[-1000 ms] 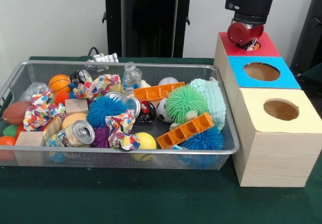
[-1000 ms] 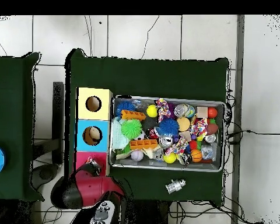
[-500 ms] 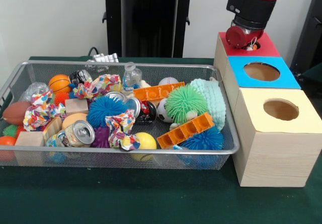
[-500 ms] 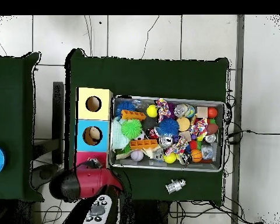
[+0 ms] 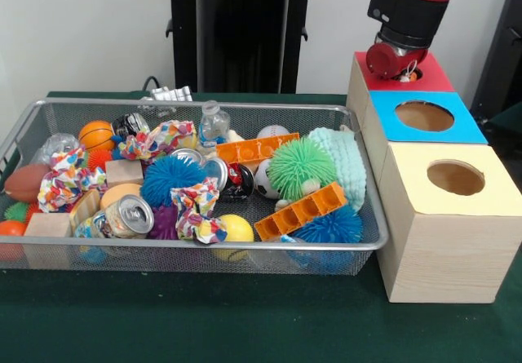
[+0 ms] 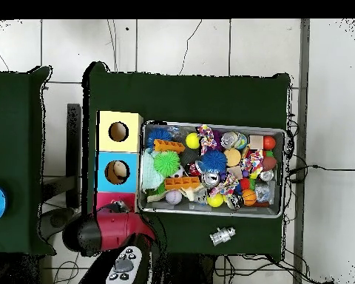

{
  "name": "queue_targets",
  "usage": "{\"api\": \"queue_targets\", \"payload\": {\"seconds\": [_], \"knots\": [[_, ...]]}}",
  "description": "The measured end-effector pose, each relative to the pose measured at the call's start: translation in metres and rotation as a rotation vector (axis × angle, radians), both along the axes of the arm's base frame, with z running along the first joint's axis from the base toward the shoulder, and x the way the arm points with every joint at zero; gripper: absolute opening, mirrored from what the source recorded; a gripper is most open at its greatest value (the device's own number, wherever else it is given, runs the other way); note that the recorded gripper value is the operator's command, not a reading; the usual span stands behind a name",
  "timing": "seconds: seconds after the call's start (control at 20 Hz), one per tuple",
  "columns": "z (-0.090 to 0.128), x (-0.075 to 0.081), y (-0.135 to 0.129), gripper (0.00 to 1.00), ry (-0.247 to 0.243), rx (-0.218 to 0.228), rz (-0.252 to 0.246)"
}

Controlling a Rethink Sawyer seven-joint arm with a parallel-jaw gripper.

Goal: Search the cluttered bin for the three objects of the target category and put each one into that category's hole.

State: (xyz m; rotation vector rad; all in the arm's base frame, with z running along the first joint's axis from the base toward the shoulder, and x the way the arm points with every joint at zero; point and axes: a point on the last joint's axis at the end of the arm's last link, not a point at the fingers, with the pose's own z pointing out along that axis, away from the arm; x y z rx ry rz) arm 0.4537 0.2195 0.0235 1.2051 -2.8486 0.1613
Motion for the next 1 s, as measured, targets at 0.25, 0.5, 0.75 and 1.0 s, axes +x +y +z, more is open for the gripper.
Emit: {"api": "queue_targets", "payload": {"seconds": [0.25,0.5,0.75,1.0], "knots": [[0.004,0.001,0.001,0.0,0.007,0.003,-0.008],[0.013,0.002,0.003,0.0,0.031,0.007,-0.02],[0.026,0.0,0.008,0.0,0.07,0.014,-0.03],[0.041,-0.001,0.013,0.0,0.099,0.019,-0.03]]}}
